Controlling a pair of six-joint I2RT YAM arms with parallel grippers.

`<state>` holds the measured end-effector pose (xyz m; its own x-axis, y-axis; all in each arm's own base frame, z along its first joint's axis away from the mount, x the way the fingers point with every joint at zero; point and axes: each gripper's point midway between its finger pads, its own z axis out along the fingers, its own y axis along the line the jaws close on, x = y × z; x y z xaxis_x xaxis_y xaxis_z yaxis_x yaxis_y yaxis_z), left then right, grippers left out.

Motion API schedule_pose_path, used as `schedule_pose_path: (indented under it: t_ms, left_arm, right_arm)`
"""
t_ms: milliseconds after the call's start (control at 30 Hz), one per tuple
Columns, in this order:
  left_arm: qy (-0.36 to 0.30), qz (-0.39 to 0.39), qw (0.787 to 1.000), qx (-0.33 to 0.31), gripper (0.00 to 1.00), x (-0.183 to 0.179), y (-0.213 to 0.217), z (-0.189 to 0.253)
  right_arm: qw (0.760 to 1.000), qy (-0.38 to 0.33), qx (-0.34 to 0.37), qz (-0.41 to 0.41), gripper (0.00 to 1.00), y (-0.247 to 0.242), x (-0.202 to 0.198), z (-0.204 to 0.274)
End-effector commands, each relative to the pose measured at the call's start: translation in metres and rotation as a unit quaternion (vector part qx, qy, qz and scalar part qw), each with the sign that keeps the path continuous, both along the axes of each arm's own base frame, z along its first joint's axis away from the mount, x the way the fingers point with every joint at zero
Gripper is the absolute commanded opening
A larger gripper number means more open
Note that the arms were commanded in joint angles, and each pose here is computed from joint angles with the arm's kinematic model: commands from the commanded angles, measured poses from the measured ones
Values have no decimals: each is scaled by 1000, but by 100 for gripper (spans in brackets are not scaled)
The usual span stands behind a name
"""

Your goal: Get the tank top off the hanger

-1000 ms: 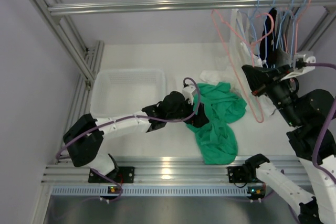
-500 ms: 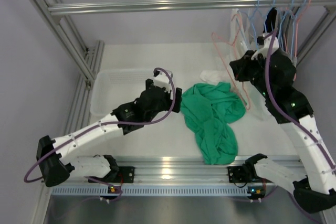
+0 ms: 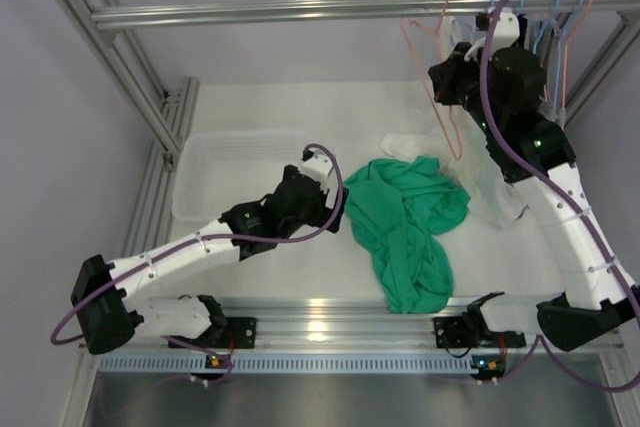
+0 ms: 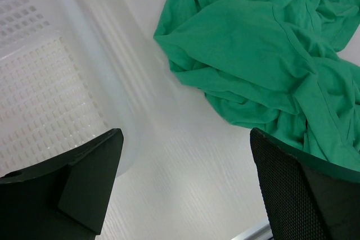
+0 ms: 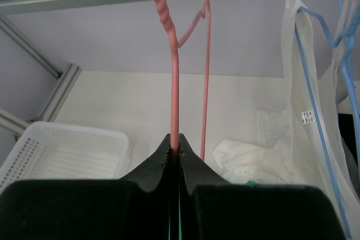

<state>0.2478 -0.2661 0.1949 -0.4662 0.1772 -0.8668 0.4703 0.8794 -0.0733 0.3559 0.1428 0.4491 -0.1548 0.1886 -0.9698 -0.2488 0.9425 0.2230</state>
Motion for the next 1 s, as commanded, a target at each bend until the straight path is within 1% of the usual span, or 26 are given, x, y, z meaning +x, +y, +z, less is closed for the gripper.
schedule_pose_path:
  t_ms: [0, 33, 67, 167, 267, 333, 367, 467, 700, 733, 767, 800, 833, 867, 900, 967]
  left_arm:
    - [9, -35, 999, -7, 99, -6, -13, -1]
    - [11, -37, 999, -5, 99, -6, -13, -3]
    - [12, -37, 999, -2, 99, -6, -13, -5]
    - [17, -37, 999, 4, 99, -7, -12, -12]
    - [20, -34, 999, 5, 99, -8, -10, -15]
    - [19, -31, 999, 4, 99, -8, -9, -15]
    - [21, -32, 999, 6, 99, -9, -8, -17]
    - [25, -36, 999, 4, 99, -11, -10, -18]
    - [33, -41, 999, -4, 99, -9, -18, -17]
    - [38, -43, 998, -4, 99, -10, -21, -19]
    - [40, -44, 998, -5, 99, -9, -23, -20]
    - [43, -45, 998, -6, 99, -9, -25, -20]
    - [46, -50, 998, -8, 99, -7, -31, -19]
    - [51, -60, 997, -10, 99, -9, -37, -20]
    - [56, -64, 996, -4, 99, -8, -42, -25]
    - [52, -74, 996, -9, 99, -5, -54, -20]
  right_arm:
    - [999, -39, -2, -5, 0, 9, 19, 26]
    - [999, -31, -6, -6, 0, 12, 28, 20]
    - [999, -37, -5, -8, 0, 13, 31, 26]
    - [999, -30, -9, -19, 0, 15, 46, 21]
    - [999, -9, -13, -32, 0, 15, 56, 3]
    - [999, -5, -13, -44, 0, 14, 53, -3]
    - [998, 5, -19, -58, 0, 10, 53, -14]
    - [997, 20, -18, -68, 0, 8, 52, -30]
    - [999, 30, -10, -36, 0, 22, 42, -45]
    - [999, 30, -6, -33, 2, 23, 40, -44]
    - [999, 33, -7, -35, 17, 22, 40, -47]
    - [999, 27, -4, -36, 66, 20, 35, -43]
    - [999, 24, 0, -41, 84, 16, 32, -40]
    - [999, 28, -1, -43, 98, 14, 28, -44]
    - [999, 12, 10, -45, 99, 7, 16, -31]
    - [999, 10, 15, -45, 99, 2, 5, -32]
